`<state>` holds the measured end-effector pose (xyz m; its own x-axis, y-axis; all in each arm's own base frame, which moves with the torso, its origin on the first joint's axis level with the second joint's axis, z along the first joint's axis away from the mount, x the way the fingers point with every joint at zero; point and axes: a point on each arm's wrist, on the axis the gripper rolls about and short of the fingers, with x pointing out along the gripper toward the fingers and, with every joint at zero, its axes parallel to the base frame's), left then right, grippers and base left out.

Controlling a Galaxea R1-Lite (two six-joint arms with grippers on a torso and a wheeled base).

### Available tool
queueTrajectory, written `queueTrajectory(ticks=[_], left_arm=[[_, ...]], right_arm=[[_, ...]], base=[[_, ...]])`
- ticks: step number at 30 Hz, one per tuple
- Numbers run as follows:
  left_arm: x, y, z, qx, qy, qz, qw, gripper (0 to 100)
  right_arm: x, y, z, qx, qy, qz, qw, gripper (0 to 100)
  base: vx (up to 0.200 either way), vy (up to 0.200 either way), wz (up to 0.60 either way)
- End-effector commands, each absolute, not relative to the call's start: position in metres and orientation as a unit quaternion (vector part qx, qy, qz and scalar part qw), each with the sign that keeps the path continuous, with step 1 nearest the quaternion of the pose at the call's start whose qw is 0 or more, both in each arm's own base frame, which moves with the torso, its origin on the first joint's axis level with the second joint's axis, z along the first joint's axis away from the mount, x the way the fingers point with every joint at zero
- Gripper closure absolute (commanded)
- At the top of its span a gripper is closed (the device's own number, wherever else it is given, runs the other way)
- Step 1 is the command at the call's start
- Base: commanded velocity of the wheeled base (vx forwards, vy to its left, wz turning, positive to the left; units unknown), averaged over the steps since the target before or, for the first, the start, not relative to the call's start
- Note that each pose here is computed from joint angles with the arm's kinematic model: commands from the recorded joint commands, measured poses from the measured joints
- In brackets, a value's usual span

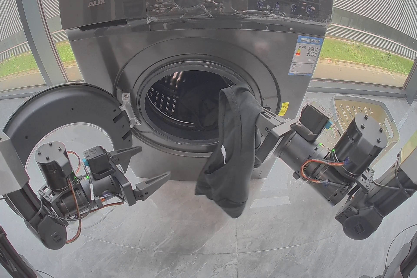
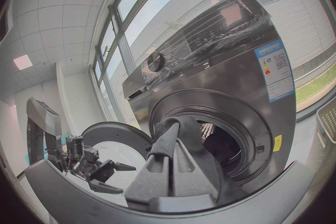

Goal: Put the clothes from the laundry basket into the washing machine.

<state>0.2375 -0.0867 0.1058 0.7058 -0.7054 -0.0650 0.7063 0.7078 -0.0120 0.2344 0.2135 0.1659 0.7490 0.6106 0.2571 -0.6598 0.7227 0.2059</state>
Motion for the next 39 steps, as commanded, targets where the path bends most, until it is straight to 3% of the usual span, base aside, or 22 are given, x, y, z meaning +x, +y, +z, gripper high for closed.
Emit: queueTrajectory(ticks=[1, 10, 17, 39], left_arm=[[0.242, -0.096, 0.087, 0.005, 0.068, -0.397, 0.915, 0], [0.251, -0.104, 0.067, 0.010, 0.097, -0.405, 0.909, 0], [0.252, -0.110, 0.059, 0.010, 0.110, -0.412, 0.904, 0], [0.298, -0.131, 0.031, 0.010, 0.104, -0.414, 0.904, 0]], right_arm=[[0.232, 0.219, 0.169, 0.145, -0.092, 0.359, 0.918, 100], [0.227, 0.236, 0.179, 0.152, -0.105, 0.397, 0.899, 100], [0.230, 0.246, 0.171, 0.150, -0.098, 0.402, 0.898, 100], [0.222, 0.267, 0.165, 0.150, -0.097, 0.423, 0.889, 100]], base=[[0.000, 0.000, 0.00], [0.000, 0.000, 0.00], [0.000, 0.000, 0.00], [0.000, 0.000, 0.00]])
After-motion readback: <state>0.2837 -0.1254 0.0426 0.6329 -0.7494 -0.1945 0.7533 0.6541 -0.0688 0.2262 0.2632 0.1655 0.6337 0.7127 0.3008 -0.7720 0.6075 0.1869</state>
